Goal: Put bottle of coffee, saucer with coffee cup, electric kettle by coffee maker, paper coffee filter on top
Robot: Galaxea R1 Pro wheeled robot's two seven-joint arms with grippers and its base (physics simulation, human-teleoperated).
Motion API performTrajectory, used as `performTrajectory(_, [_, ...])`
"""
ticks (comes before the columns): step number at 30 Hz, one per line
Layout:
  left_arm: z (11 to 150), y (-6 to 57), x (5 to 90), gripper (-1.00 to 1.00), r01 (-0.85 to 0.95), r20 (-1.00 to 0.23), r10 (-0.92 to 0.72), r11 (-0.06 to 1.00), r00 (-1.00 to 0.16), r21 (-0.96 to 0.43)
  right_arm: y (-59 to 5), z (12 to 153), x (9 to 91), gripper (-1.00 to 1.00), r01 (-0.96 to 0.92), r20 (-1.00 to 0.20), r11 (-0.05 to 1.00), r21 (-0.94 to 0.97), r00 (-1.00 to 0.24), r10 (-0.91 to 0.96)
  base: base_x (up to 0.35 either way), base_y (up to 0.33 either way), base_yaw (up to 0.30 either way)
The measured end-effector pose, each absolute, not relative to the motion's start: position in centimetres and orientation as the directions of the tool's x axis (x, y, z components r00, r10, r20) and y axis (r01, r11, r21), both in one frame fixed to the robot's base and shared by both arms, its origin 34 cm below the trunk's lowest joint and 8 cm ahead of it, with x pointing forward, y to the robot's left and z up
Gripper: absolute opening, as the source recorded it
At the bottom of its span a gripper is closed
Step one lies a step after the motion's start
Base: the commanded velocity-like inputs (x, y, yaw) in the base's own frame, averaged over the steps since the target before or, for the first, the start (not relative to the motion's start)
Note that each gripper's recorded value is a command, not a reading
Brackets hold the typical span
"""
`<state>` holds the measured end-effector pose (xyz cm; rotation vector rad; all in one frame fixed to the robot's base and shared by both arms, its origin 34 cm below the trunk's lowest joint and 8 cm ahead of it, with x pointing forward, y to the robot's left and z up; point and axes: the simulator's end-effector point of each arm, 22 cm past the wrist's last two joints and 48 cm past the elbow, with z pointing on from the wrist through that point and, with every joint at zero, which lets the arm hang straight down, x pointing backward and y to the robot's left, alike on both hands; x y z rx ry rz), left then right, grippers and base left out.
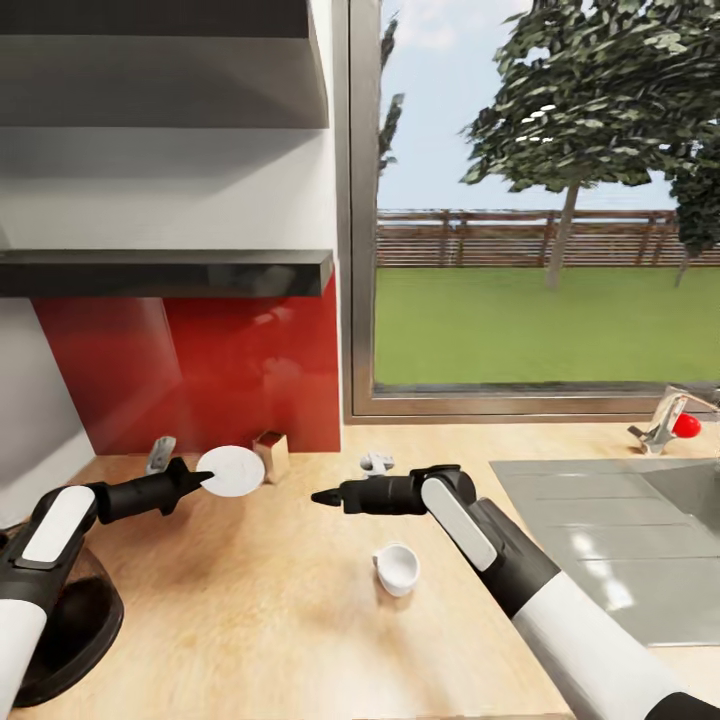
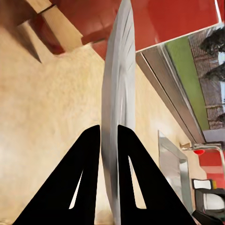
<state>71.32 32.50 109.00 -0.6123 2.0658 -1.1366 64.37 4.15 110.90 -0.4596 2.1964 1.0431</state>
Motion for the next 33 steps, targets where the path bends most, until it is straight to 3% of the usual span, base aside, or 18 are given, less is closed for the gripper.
performTrajectory(15, [109.5, 32.1, 71.2, -1.0, -0.063, -0.347, -0.679, 0.501, -0.647, -0.863, 4.1, 112.5, 65.1, 1.0, -0.565, -0.725, 0.619, 0.545, -0.689, 0.009, -0.296, -0.106, -0.218])
performTrajectory(21, [109.8, 32.1, 71.2, -1.0, -0.058, -0.347, -0.678, 0.498, -0.648, -0.865, 4.1, 112.6, 65.1, 1.0, -0.567, -0.727, 0.619, 0.544, -0.687, 0.01, -0.042, -0.009, -0.078])
performTrajectory(26, [111.9, 30.5, 71.0, -1.0, 0.045, -0.35, -0.669, 0.429, -0.656, -0.902, 4.1, 112.6, 65.1, 1.0, -0.567, -0.727, 0.619, 0.544, -0.687, 0.01, -0.001, 0.0, -0.272])
performTrajectory(33, [112.0, 30.3, 70.8, -1.0, 0.055, -0.351, -0.668, 0.422, -0.656, -0.905, 4.0, 112.6, 65.1, 1.0, -0.566, -0.727, 0.619, 0.544, -0.687, 0.01, 0.0, 0.0, -0.299])
